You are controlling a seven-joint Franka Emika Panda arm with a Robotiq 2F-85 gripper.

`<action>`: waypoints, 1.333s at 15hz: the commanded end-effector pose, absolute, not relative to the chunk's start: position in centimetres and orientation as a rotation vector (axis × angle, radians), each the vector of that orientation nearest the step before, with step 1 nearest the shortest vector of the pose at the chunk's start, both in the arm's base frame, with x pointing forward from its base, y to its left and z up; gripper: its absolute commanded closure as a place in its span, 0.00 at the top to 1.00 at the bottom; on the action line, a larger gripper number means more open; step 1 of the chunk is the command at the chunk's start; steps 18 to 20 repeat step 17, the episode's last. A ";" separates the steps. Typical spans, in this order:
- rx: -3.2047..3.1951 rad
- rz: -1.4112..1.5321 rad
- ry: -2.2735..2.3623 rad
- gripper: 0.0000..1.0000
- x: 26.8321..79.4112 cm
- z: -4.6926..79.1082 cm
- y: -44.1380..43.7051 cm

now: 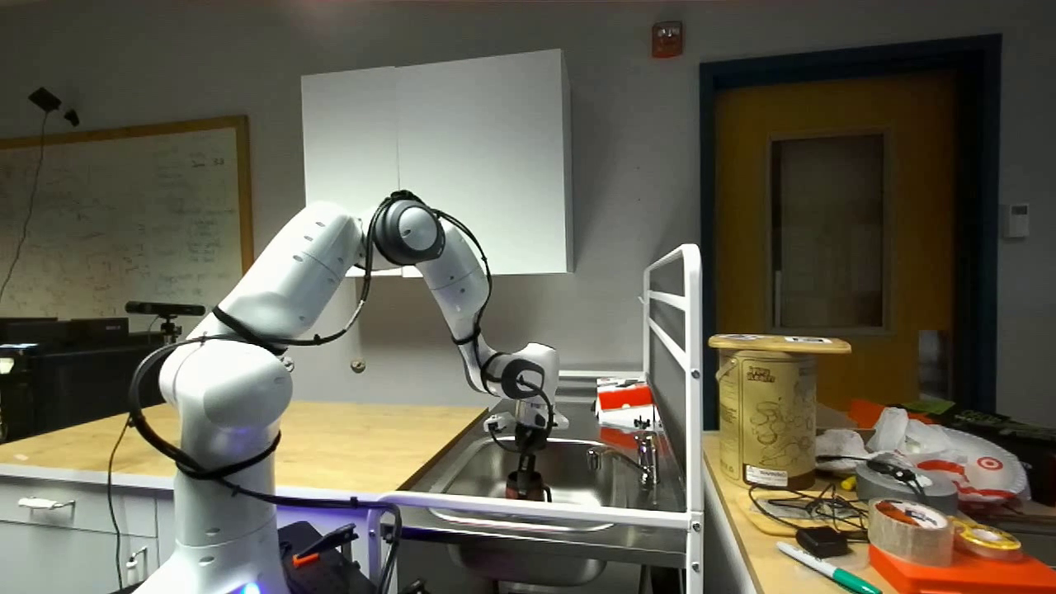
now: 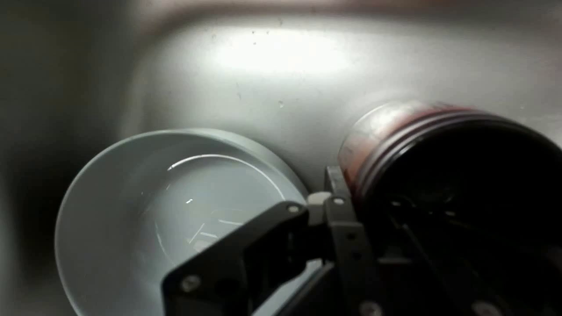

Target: Put the mug in the sink

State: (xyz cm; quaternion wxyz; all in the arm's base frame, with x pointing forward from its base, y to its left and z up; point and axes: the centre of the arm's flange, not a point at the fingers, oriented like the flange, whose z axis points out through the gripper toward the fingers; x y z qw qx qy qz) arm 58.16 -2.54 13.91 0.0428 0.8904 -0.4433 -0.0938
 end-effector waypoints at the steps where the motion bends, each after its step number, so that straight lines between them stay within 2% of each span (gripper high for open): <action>1: 2.746 -0.315 -1.352 0.41 57.2 16.0 -2.5; 8: 2.767 -0.304 -1.336 0.95 57.0 17.6 -2.4; 9: 2.777 -0.308 -1.320 0.99 56.9 18.1 -2.3; 20: 2.872 -0.309 -1.213 1.00 56.7 23.6 -0.8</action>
